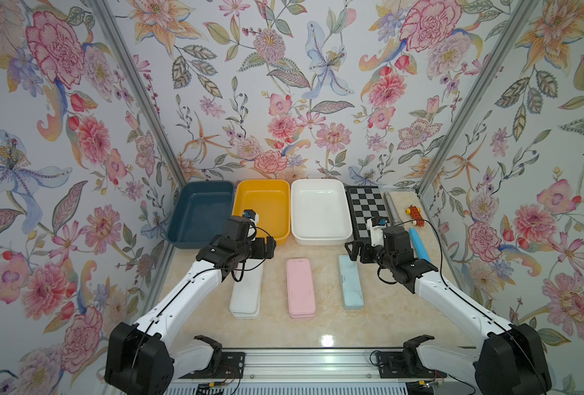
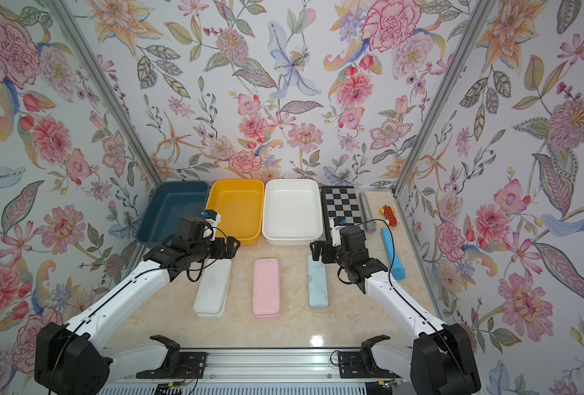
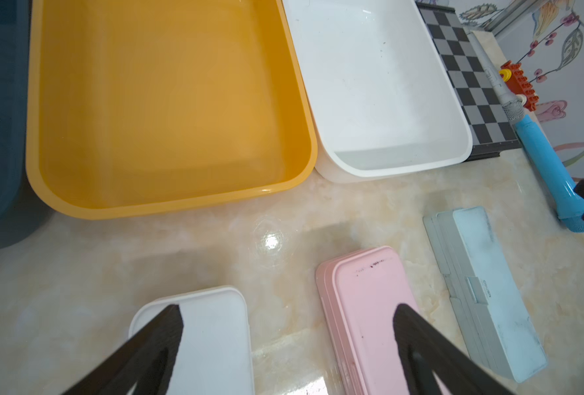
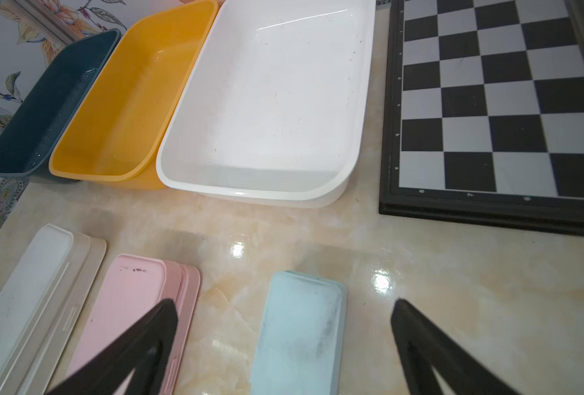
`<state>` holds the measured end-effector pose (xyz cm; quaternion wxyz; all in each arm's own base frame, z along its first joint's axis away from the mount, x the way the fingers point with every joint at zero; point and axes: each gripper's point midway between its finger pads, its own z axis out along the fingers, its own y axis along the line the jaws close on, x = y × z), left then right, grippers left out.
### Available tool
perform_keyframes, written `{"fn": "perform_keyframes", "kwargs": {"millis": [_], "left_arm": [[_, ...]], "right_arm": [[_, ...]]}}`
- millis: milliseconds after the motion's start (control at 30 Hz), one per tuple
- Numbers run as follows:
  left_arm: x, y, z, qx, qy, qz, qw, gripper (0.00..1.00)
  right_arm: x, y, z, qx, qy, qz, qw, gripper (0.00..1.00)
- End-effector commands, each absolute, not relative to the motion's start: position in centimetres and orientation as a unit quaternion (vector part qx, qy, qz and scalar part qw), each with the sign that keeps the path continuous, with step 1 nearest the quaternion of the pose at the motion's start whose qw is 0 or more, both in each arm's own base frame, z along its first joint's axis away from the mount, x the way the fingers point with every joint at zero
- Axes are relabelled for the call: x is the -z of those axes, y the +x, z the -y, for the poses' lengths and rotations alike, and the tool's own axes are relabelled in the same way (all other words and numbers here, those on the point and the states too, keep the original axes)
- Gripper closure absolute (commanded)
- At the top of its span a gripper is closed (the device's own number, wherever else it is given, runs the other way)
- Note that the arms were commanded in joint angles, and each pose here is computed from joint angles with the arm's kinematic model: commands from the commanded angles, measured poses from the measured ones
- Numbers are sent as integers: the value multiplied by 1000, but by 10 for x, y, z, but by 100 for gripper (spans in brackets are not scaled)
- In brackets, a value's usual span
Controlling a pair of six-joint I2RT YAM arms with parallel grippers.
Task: Place the pencil cases by color into the storage box
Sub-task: Pick up the pencil case from the center of the board.
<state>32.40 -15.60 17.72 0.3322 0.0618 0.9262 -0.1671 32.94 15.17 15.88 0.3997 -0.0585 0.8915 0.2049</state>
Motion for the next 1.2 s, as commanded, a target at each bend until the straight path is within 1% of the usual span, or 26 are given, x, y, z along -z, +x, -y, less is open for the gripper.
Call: {"fn": "perform_keyframes", "kwargs": {"millis": [0, 167, 267, 400, 500, 667, 833, 1000, 1167], "left_arm": [[-150, 306, 147, 120, 44, -962, 243, 2], [-144, 291, 145, 89, 64, -984, 139, 2], [-140, 280, 136, 56, 80, -991, 95, 2], [-133, 270, 119, 18, 77, -993, 82, 2], [-125, 262, 115, 18, 67, -995, 68, 2], [-124, 263, 99, -21, 63, -994, 83, 2], [-125, 264, 99, -4, 55, -995, 79, 2], [-103, 255, 97, -7, 56, -998, 38, 2], [-88, 252, 95, -16, 52, -998, 23, 2]], "right_arm": [[-142, 315, -154, -204, -58, -905, 369, 0], [-136, 308, -146, -189, -56, -907, 371, 0], [-136, 305, -146, -189, -58, -907, 373, 0], [-133, 303, -144, -191, -55, -906, 374, 0], [-130, 301, -143, -190, -54, -908, 370, 0], [-125, 301, -143, -184, -60, -912, 361, 0], [-121, 307, -148, -185, -62, -914, 355, 0], [-123, 312, -151, -190, -60, -913, 356, 0], [-123, 313, -151, -190, -60, -913, 357, 0]]}}
